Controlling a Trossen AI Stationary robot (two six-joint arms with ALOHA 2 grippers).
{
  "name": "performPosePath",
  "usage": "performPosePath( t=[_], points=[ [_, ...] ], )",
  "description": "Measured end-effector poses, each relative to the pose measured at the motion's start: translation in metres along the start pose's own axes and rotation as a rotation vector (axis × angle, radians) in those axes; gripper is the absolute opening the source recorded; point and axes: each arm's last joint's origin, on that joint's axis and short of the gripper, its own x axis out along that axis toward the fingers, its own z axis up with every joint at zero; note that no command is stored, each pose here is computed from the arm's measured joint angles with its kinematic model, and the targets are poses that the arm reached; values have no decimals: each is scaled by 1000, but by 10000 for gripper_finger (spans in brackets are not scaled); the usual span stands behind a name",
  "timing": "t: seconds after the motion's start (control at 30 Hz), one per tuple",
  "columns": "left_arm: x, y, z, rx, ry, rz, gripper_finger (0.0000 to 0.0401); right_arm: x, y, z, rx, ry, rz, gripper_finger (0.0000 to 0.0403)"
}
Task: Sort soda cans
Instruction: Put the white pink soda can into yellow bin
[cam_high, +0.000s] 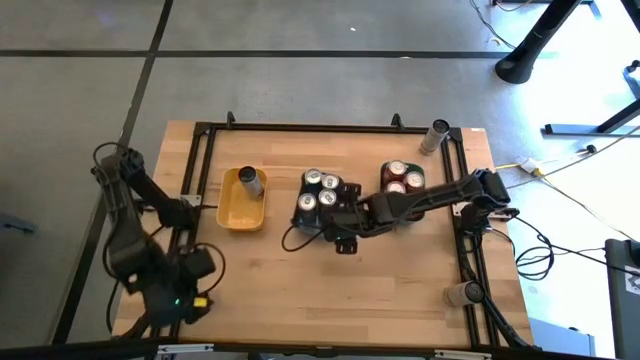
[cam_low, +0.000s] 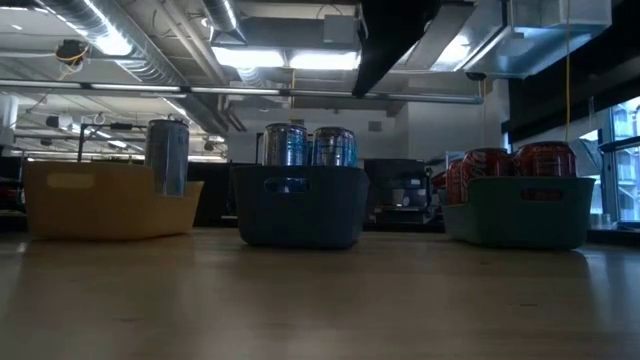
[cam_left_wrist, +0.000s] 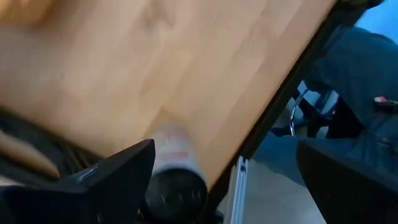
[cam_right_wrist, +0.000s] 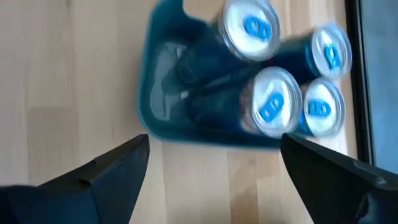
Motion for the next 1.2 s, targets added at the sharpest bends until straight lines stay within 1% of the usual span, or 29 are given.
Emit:
performPosePath(
  t=[0.13,0.27,0.4,0.47,0.53,0.67,0.83,0.97,1.2],
  points=[
    [7,0,-17,-92,4,56,376,2,5,-1,-26,-9,5,360],
    [14,6,-27,-179,0,104,376,1,7,-1,-31,-11,13,360],
    [18,9,-34,-217,70,140,376,0,9,-1,-26,-10,29,360],
    [20,8,-36,-232,84,131,376,0,10,-1,-23,-9,31,360],
    [20,8,-38,-239,86,129,376,0,10,-1,-24,-10,31,360],
    [20,11,-38,-258,75,158,376,0,9,-1,-42,-17,12,360],
    [20,9,-38,-262,82,138,376,0,9,-1,-42,-18,12,360],
    [21,9,-39,-260,80,144,376,0,9,-1,-41,-19,13,360],
    [37,2,-45,-237,60,200,376,0,9,0,-42,-21,13,360]
  ],
)
